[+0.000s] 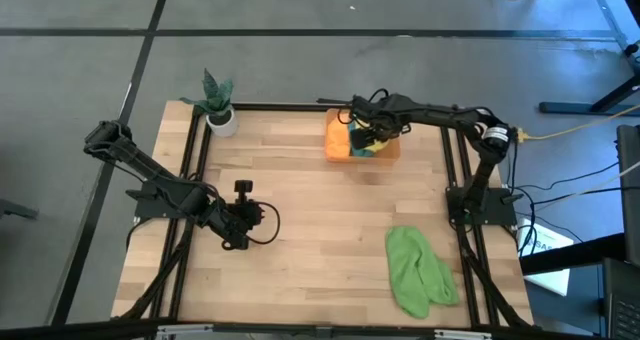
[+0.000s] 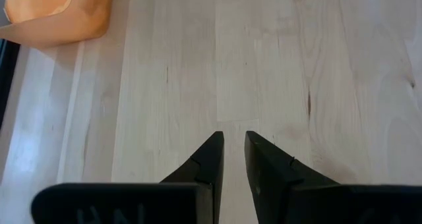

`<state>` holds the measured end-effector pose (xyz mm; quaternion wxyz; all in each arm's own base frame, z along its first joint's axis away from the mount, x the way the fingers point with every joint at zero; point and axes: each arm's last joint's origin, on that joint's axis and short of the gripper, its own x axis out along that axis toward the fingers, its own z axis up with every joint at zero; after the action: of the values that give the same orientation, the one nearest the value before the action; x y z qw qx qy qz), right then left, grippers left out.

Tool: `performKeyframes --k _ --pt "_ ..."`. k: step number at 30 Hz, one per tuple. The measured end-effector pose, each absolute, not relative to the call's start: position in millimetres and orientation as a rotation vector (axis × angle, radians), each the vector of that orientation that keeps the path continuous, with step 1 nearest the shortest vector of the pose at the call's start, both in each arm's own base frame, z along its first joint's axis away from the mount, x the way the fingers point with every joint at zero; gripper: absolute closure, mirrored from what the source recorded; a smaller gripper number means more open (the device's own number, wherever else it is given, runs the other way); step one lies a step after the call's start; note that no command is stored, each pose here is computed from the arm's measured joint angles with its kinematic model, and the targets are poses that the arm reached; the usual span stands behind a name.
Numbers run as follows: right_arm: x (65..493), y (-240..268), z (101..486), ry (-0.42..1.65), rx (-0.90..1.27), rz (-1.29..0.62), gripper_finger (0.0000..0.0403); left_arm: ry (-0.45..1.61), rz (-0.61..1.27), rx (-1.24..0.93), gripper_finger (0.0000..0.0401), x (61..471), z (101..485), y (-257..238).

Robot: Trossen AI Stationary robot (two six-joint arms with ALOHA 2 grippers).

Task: Roll microfiber towels into tight, uniform cylinder then place into a basket
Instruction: Remove the yellow microfiber towel from the bin

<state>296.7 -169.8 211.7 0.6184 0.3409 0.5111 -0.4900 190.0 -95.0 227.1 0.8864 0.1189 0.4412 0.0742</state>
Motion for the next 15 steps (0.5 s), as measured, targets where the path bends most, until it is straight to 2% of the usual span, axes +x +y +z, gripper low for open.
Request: performKeyframes --k 10,15 --pt "297.9 -169.8 208.3 1.216 0.769 -1.071 0.0201 0.918 0.154 0.248 0.0346 190.0 227.1 -95.0" --pt "298.0 -169.9 208.3 1.217 0.766 -1.068 0.025 0.918 0.153 0.249 0.0346 190.0 227.1 -95.0"
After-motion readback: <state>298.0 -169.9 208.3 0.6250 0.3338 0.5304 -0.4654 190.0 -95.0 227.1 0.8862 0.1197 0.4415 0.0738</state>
